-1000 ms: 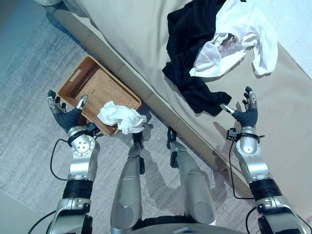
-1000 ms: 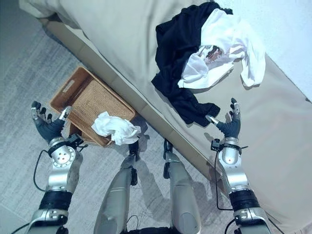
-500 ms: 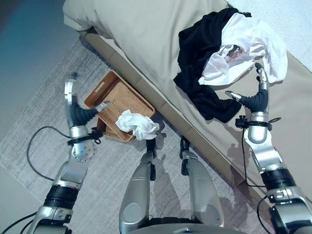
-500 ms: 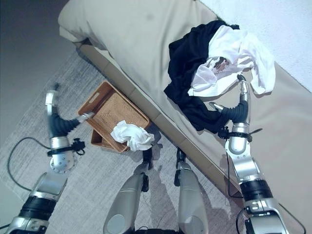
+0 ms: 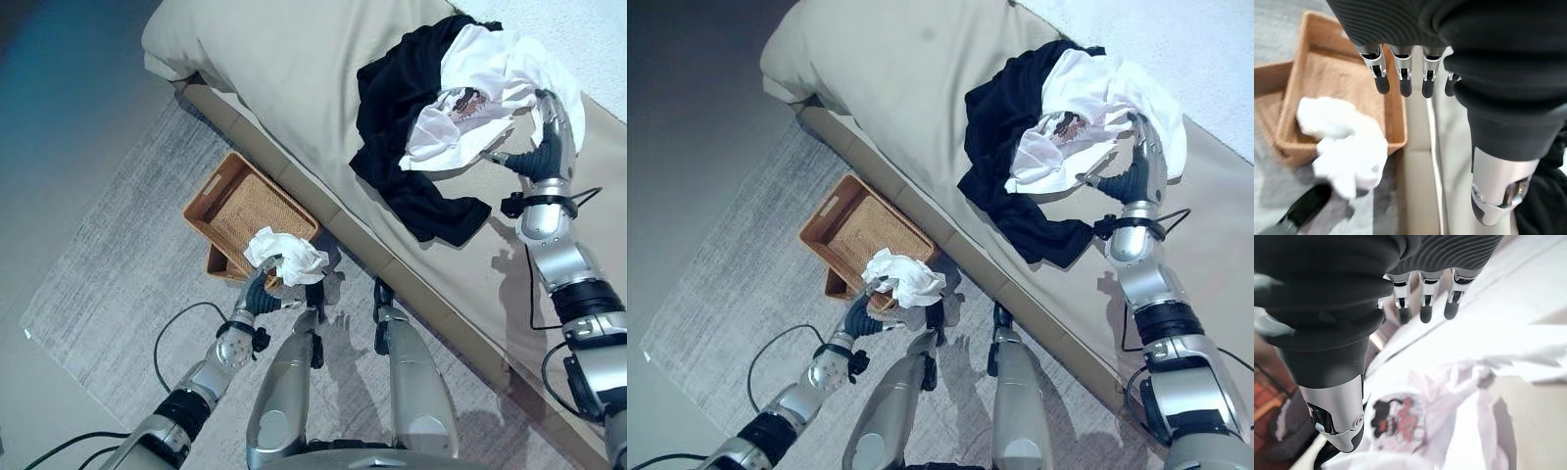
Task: Pick up clothes into the bucket
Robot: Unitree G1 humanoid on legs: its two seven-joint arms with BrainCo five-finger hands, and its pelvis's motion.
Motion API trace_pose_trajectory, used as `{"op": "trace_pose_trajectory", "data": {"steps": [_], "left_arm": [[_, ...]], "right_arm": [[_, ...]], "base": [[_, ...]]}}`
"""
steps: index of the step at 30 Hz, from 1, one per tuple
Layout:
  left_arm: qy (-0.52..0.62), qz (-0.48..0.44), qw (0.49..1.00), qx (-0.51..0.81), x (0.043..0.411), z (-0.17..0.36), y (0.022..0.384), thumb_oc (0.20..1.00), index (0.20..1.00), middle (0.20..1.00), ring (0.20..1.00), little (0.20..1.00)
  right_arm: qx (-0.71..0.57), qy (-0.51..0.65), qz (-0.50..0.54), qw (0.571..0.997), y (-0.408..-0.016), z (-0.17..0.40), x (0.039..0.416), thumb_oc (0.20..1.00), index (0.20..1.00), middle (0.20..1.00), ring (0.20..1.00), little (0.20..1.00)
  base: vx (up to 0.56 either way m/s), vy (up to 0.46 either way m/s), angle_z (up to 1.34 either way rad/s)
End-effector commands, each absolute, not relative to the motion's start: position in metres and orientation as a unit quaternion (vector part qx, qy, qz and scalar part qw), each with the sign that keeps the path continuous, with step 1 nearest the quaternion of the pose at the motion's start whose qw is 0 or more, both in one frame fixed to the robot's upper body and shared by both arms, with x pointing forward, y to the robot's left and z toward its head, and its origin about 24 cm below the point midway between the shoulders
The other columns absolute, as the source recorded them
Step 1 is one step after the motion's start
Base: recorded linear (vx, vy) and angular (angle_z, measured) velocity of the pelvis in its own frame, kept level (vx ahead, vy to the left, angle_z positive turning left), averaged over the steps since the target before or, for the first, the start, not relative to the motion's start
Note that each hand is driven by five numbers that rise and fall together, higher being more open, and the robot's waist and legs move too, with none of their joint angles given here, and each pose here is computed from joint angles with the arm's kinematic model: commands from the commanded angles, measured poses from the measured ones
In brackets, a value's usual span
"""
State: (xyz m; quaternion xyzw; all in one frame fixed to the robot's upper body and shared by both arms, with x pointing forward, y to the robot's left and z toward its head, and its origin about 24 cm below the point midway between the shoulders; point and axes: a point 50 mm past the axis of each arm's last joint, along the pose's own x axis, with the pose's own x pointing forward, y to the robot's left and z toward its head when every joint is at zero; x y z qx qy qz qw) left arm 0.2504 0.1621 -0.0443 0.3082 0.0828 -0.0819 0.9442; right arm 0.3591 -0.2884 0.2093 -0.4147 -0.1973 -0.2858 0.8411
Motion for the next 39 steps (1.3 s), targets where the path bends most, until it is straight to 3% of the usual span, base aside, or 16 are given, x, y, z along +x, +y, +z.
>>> {"op": "trace_pose_trajectory", "data": {"steps": [1, 6, 11, 21, 28, 34, 39], "left_arm": [[0.119, -0.053, 0.944, 0.302, 0.24, -0.056, 0.175, 1.0, 1.0, 1.0, 1.0, 1.0], [0.195, 0.068, 0.953, 0.223, 0.228, -0.077, 0.191, 1.0, 1.0, 1.0, 1.0, 1.0], [0.202, 0.115, 0.955, 0.183, 0.229, -0.077, 0.197, 1.0, 1.0, 1.0, 1.0, 1.0], [0.158, 0.084, 0.971, 0.156, 0.244, -0.062, 0.176, 1.0, 1.0, 1.0, 1.0, 1.0], [0.124, 0.031, 0.981, 0.146, 0.253, -0.049, 0.155, 1.0, 1.0, 1.0, 1.0, 1.0], [0.115, 0.031, 0.984, 0.133, 0.254, -0.044, 0.155, 1.0, 1.0, 1.0, 1.0, 1.0], [0.119, 0.035, 0.984, 0.126, 0.255, -0.044, 0.156, 1.0, 1.0, 1.0, 1.0, 1.0]], "right_arm": [[-0.436, -0.244, -0.334, 0.8, -0.296, 0.244, 0.357, 1.0, 1.0, 1.0, 1.0, 1.0], [-0.44, -0.269, -0.394, 0.761, -0.303, 0.288, 0.36, 1.0, 1.0, 1.0, 1.0, 1.0], [-0.439, -0.287, -0.425, 0.738, -0.3, 0.326, 0.362, 1.0, 1.0, 1.0, 1.0, 1.0], [-0.465, -0.249, -0.444, 0.724, -0.31, 0.374, 0.361, 1.0, 1.0, 1.0, 1.0, 1.0], [-0.51, -0.172, -0.466, 0.702, -0.342, 0.397, 0.343, 1.0, 1.0, 1.0, 1.0, 1.0], [-0.542, -0.167, -0.472, 0.675, -0.346, 0.413, 0.334, 1.0, 1.0, 1.0, 1.0, 1.0], [-0.556, -0.163, -0.451, 0.679, -0.341, 0.419, 0.335, 1.0, 1.0, 1.0, 1.0, 1.0]], "base": [[-0.01, -0.039, -0.01], [-0.02, -0.038, 0.04], [-0.01, -0.034, 0.05], [0.0, -0.025, 0.07], [0.04, -0.043, 0.15], [0.0, -0.017, 0.02], [0.0, -0.026, 0.01]]}}
